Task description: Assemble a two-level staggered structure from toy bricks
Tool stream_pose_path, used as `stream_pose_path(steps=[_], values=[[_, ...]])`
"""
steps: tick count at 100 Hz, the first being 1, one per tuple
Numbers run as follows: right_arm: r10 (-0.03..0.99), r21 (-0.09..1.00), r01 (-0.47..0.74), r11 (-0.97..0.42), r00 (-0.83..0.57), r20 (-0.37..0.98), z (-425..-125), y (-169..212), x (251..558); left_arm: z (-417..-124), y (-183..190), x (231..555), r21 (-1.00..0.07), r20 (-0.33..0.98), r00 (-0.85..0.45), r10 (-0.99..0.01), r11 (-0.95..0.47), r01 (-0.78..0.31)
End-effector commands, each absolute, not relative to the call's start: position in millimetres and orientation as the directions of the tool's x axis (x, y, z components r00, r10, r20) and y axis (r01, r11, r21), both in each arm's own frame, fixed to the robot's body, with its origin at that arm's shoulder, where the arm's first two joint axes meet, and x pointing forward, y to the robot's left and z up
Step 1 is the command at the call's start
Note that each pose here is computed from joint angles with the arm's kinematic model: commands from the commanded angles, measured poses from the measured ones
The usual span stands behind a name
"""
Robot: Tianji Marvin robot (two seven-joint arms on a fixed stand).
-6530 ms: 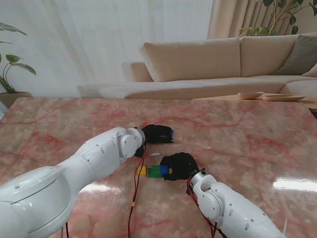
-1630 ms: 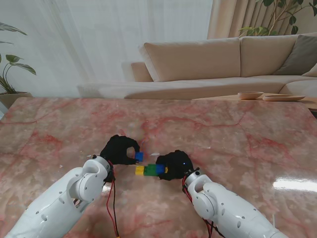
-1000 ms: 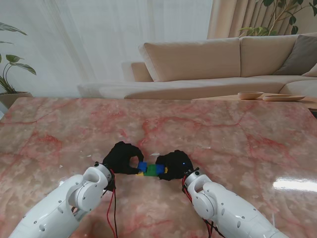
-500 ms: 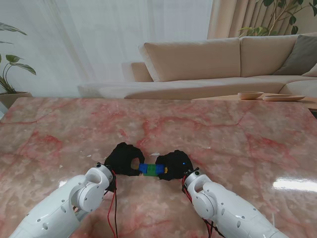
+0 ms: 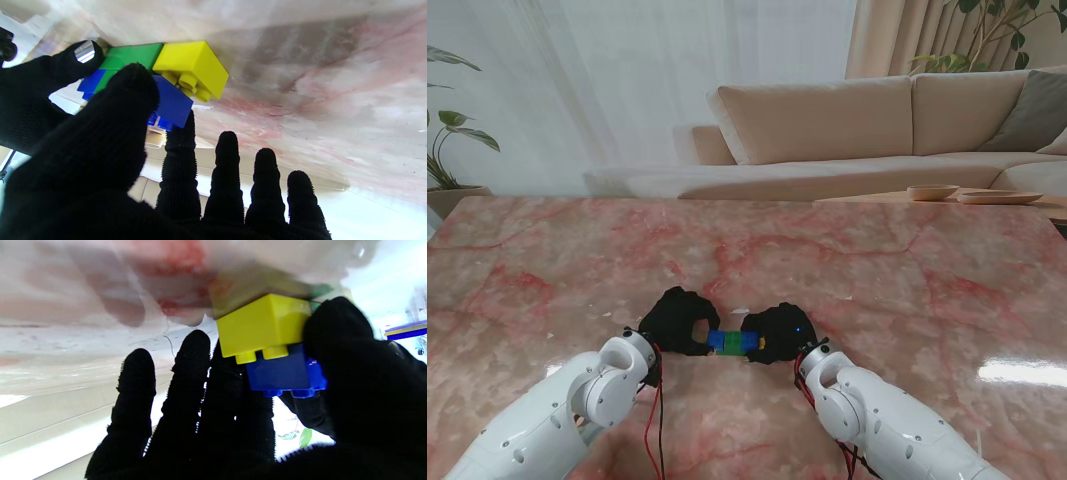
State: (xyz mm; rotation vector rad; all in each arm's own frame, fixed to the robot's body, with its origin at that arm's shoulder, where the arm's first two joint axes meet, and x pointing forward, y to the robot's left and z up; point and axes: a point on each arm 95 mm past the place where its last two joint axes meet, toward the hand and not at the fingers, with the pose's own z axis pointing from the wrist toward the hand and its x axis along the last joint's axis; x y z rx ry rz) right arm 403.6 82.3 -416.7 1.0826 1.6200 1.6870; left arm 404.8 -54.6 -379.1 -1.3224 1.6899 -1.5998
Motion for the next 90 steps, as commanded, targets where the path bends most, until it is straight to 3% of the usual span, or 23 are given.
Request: stream_pose_path(steps=[1, 90], values=[[0.842, 0.978, 0.185, -0.094, -0.510, 0.177, -431.3, 80.0, 395.0, -380.7, -56.3, 401.9, -0.936, 0.274, -0.439, -0.856, -0.132, -0.326], [0.838, 0.977, 0.189, -0.098, -0.514, 0.184, -431.0, 81.2, 394.9, -381.9, -54.2, 399.7, -0.943, 0.244, -0.476, -0.845, -0.093, -0.319]])
